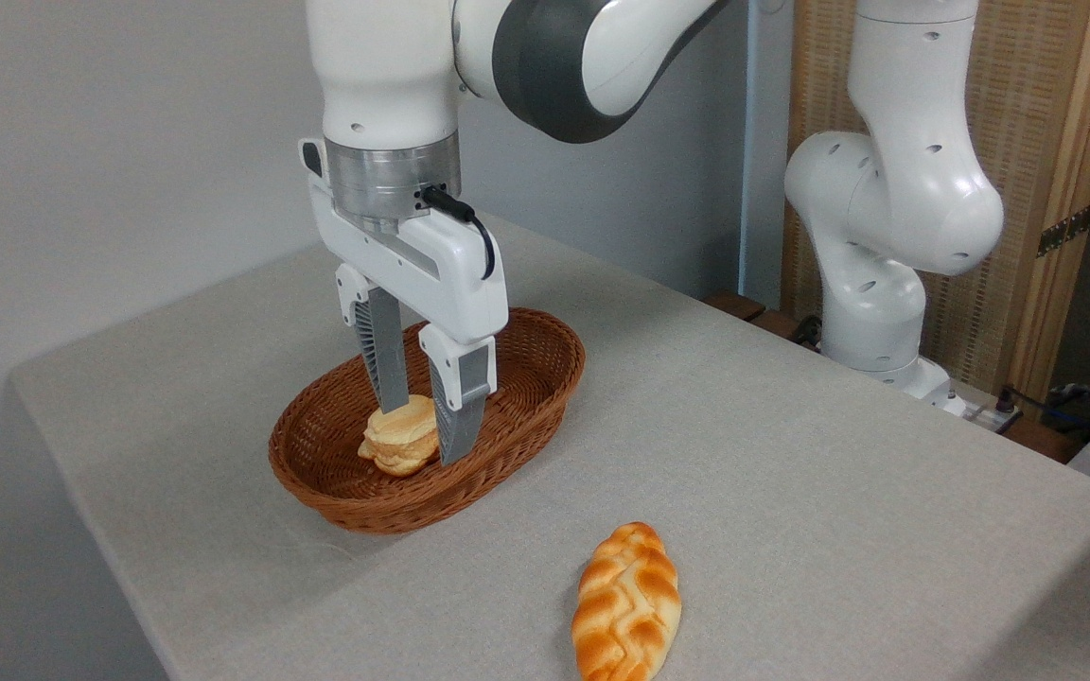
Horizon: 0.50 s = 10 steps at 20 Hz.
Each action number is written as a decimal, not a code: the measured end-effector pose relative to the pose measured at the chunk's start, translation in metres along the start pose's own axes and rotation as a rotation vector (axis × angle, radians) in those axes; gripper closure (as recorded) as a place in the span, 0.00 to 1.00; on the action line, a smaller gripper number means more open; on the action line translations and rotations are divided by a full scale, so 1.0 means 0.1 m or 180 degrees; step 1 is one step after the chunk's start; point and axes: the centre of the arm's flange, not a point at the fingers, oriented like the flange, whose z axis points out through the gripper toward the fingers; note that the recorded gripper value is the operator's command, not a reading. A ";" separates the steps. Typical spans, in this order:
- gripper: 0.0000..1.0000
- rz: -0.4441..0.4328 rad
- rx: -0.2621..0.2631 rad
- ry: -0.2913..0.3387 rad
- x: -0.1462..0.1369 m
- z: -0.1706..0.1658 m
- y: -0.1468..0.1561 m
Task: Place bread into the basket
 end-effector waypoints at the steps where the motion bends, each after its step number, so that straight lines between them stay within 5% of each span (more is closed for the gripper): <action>1: 0.00 0.0000 0.0000 0.0000 0.00 0.00 0.00; 10: 0.00 -0.0049 0.0004 0.0001 -0.06 -0.01 -0.07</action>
